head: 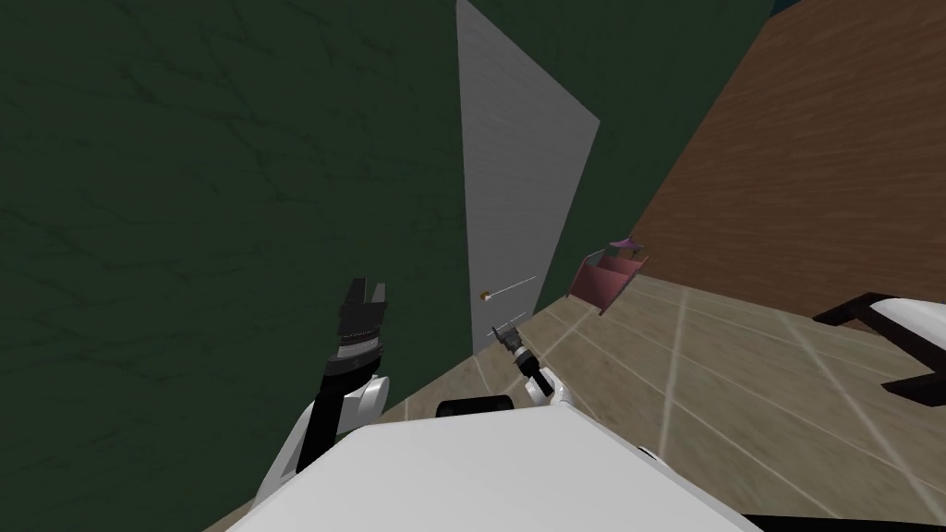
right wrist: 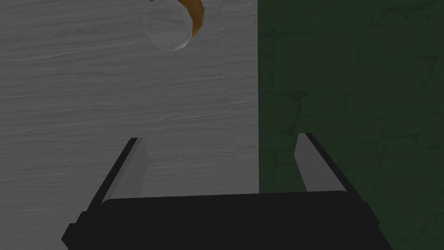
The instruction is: Pull the door open
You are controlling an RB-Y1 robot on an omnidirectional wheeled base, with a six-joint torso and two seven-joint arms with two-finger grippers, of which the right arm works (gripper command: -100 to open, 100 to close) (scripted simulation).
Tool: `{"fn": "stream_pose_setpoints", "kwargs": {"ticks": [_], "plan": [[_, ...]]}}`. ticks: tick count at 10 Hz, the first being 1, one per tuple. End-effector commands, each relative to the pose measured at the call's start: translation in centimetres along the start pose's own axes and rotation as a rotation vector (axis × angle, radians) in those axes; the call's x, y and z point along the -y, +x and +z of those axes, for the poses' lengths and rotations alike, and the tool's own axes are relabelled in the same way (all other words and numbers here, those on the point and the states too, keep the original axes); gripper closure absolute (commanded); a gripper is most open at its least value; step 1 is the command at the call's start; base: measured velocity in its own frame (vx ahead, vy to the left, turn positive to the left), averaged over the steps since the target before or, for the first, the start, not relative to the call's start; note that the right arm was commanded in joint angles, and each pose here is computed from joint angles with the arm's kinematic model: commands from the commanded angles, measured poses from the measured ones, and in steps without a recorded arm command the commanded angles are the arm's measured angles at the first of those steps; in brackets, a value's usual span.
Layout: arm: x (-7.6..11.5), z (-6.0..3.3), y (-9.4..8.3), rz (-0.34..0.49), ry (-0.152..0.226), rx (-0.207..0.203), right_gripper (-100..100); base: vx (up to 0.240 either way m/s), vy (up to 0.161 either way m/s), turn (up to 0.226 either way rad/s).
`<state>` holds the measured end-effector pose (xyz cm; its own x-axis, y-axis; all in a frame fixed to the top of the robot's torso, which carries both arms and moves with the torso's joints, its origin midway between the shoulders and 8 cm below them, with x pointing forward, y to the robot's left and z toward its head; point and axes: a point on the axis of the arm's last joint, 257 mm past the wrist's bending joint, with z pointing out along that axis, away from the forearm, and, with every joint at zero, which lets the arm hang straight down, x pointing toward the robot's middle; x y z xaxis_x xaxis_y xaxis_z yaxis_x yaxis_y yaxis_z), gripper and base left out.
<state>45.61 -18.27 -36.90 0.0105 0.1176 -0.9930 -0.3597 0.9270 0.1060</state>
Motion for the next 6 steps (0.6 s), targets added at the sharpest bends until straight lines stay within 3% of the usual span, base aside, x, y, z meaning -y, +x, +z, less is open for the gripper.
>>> {"fn": "stream_pose_setpoints", "kwargs": {"ticks": [1, 6], "plan": [[0.0, -0.11, 0.7, -0.036, -0.009, -0.018, -100, 0.158, -0.096, 0.06], [0.0, -0.38, 2.3, -0.105, -0.027, -0.054, -100, 0.113, -0.079, 0.035]]}}
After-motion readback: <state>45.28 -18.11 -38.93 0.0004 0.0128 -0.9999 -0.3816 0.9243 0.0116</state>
